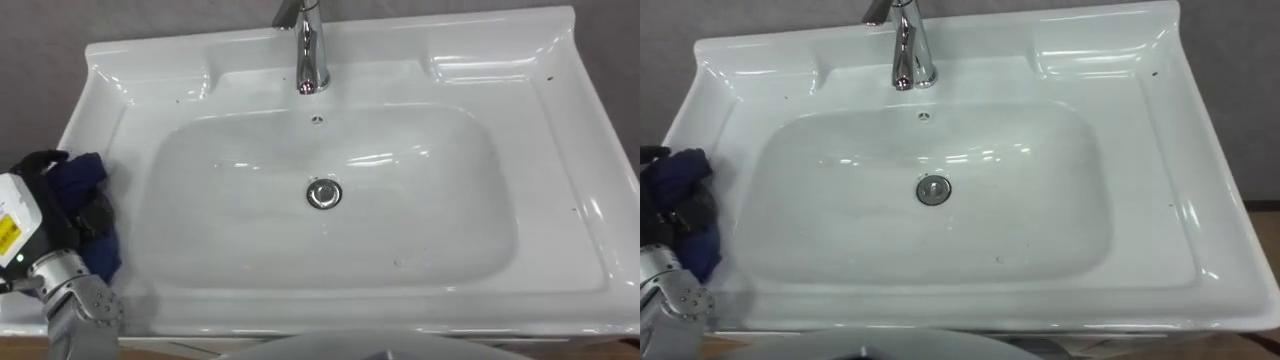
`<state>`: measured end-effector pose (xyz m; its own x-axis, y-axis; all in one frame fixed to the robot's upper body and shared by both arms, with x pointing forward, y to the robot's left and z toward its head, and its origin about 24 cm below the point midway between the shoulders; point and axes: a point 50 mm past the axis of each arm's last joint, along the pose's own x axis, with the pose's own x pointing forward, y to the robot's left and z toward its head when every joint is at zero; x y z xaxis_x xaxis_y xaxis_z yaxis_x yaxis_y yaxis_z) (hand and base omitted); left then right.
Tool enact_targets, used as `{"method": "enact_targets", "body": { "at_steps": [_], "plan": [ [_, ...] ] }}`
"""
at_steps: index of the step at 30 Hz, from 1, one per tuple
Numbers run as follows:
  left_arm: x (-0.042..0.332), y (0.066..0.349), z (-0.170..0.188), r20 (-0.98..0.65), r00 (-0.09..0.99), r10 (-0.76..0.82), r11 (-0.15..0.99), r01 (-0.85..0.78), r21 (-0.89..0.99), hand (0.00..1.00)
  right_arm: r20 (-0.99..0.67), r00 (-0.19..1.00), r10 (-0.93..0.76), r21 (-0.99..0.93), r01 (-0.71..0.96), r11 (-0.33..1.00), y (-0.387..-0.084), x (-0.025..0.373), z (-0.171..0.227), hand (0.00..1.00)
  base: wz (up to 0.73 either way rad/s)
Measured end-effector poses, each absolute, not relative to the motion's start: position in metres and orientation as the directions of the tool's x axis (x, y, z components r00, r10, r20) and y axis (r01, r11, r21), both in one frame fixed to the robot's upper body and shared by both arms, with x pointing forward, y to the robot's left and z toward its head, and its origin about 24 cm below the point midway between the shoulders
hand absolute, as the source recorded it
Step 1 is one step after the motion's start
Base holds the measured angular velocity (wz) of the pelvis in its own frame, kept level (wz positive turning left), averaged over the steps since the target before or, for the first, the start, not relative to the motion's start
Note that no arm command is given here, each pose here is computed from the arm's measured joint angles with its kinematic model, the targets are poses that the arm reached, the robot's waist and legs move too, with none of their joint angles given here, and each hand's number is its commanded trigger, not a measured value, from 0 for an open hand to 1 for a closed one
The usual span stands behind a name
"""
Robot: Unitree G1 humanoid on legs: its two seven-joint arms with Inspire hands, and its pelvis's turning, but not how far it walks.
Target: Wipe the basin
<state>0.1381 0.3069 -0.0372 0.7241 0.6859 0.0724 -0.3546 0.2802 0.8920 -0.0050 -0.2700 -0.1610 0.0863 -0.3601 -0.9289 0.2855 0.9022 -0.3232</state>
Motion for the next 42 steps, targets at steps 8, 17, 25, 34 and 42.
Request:
{"method": "enact_targets", "body": {
  "at_steps": [8,17,25,34,42],
  "plan": [
    [0.138,0.304,-0.038,0.073,0.721,0.690,0.283,-0.361,0.888,0.00,-0.930,0.091,-0.356,-0.318,0.285,0.904,-0.270,-0.003,-0.161,0.00,0.02],
    [0.147,0.303,-0.028,0.151,0.708,0.690,0.285,-0.458,0.842,0.00,-0.928,0.089,-0.362,-0.321,0.304,0.897,-0.270,-0.004,-0.161,0.00,0.01],
    [0.159,0.300,-0.009,0.231,0.711,0.664,0.278,-0.521,0.807,0.00,-0.930,0.061,-0.364,-0.325,0.330,0.886,-0.271,-0.011,-0.161,0.00,0.00],
    [0.163,0.308,0.020,0.380,0.648,0.660,0.193,-0.635,0.748,0.00,-0.929,0.066,-0.365,-0.325,0.329,0.887,-0.271,-0.010,-0.161,0.00,-0.07],
    [0.171,0.306,0.032,0.441,0.599,0.668,0.190,-0.711,0.677,0.00,-0.927,0.069,-0.370,-0.329,0.328,0.886,-0.272,-0.008,-0.161,0.00,0.03]
  ]
}}
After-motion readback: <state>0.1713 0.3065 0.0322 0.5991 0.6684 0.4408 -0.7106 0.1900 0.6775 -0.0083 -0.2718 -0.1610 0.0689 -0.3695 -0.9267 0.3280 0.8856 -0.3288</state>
